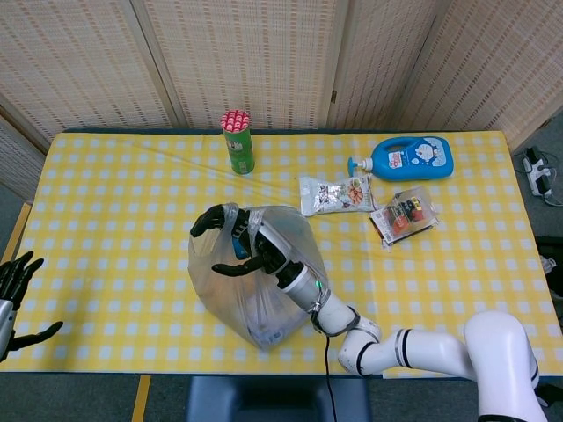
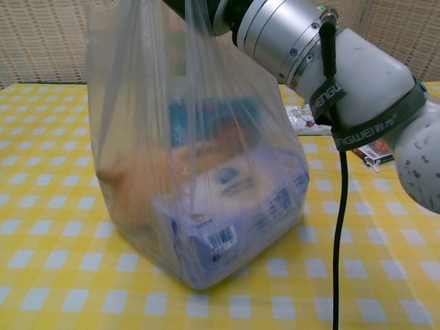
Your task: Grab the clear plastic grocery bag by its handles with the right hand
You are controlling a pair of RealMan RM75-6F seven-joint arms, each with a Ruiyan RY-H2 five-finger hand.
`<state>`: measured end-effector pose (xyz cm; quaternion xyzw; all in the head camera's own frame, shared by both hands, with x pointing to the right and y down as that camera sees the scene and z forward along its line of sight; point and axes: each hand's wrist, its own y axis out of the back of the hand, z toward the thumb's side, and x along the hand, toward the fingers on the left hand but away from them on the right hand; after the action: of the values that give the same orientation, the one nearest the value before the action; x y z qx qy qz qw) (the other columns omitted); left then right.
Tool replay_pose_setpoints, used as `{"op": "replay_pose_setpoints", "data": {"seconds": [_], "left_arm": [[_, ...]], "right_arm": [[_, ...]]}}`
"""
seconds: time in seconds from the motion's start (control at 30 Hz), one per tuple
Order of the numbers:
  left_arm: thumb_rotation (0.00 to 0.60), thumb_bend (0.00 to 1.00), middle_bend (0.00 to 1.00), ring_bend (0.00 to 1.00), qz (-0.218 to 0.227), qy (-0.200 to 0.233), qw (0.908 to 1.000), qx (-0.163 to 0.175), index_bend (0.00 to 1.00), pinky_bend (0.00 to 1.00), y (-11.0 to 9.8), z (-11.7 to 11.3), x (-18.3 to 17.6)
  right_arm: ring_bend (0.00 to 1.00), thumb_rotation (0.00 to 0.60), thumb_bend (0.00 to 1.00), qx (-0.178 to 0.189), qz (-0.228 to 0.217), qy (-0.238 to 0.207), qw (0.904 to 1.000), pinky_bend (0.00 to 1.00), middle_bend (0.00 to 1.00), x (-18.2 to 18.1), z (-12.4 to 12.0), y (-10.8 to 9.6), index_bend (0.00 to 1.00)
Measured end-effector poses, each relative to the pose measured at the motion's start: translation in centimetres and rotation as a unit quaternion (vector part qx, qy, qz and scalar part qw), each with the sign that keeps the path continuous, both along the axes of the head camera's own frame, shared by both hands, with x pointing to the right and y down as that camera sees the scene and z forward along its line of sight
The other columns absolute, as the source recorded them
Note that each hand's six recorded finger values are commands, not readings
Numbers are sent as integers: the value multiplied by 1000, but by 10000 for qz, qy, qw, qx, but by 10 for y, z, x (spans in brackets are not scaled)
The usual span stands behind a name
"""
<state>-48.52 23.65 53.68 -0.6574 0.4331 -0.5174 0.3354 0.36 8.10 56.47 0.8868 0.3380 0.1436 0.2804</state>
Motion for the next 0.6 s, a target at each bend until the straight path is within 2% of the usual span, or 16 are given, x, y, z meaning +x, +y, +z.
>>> {"op": "replay_pose_setpoints", "data": {"seconds": [0.1,0.23,0.33,0.47,0.6], "left_arm": [[600,160,0,0,18,-14,10000,-11,0,0,0,1,1],[600,160,0,0,41,-29,10000,-41,0,0,1,3,2],[600,159,0,0,47,-43,10000,-35,0,0,1,3,3],[600,159,0,0,52,-63,10000,-41,0,0,1,4,3],[600,160,0,0,86,-83,9999,-77,0,0,1,7,6]], "right_arm": [[571,600,245,-190,99,-202,9996,491,618,5,-5,-2,581],[702,600,424,-485,341,-316,9977,669,702,14,-6,-4,677],[777,600,472,-856,646,-299,9938,765,756,21,-4,-8,726],[798,600,475,-1429,1074,-9,9839,801,756,32,-1,-15,726],[818,600,474,-2080,1290,281,9692,833,743,40,-4,-23,712]]}}
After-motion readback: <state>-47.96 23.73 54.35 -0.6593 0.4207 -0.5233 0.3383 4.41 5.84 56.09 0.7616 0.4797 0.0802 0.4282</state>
